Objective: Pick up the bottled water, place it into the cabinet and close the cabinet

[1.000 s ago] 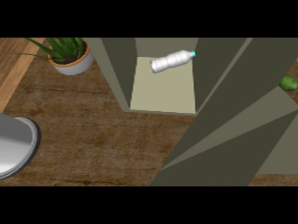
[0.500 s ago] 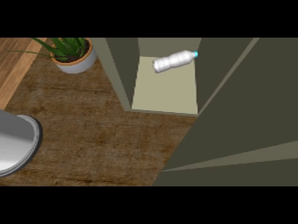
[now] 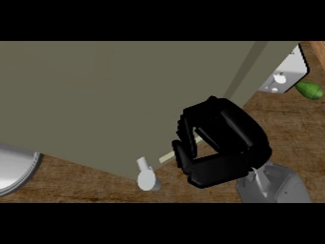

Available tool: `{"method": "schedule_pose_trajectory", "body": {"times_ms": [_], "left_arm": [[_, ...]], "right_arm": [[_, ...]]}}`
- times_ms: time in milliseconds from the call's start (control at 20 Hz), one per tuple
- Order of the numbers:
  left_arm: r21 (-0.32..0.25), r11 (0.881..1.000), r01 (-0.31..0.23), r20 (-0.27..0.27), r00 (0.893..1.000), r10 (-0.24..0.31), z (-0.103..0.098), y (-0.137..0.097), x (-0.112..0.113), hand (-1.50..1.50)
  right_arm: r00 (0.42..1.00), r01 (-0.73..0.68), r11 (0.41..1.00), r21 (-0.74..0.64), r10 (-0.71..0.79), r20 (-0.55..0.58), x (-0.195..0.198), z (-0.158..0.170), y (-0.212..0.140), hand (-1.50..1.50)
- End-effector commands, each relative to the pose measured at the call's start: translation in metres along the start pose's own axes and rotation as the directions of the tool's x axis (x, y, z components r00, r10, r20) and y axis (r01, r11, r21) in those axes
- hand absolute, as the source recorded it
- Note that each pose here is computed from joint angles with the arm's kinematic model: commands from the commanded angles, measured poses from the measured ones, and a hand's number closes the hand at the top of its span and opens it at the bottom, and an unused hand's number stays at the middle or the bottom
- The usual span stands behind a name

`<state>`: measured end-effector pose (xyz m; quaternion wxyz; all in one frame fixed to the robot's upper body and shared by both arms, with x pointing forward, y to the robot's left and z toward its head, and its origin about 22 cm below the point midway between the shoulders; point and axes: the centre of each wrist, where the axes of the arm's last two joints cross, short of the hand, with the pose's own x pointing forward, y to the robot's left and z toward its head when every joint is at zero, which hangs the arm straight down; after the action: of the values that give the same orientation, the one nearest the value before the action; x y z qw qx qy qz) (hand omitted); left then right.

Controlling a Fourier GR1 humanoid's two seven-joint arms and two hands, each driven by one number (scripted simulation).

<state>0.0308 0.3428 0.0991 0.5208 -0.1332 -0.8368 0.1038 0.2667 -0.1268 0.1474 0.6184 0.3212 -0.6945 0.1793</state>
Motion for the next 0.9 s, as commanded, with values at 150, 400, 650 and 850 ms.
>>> {"method": "schedule_pose_trajectory", "body": {"times_ms": [150,400,650,850], "left_arm": [[0.029,1.000,0.002,0.007,1.000,-0.002,0.011,0.008,0.018,-1.50],[0.022,1.000,0.003,0.003,1.000,-0.003,0.010,0.000,0.026,-1.50],[0.019,1.000,-0.014,0.006,1.000,0.014,0.014,0.022,0.033,-1.50],[0.008,1.000,-0.028,-0.024,0.999,0.028,0.019,0.018,0.036,-1.50]], "right_arm": [[1.000,0.015,1.000,0.022,-0.015,-0.017,0.039,-0.060,-0.042,1.50],[0.999,0.012,0.998,0.068,-0.010,-0.032,0.019,-0.087,-0.066,1.50],[0.997,-0.010,0.996,0.093,0.017,-0.081,0.021,-0.115,-0.046,1.50],[0.997,0.048,0.993,0.106,-0.040,-0.070,0.010,-0.119,-0.046,1.50]]}}
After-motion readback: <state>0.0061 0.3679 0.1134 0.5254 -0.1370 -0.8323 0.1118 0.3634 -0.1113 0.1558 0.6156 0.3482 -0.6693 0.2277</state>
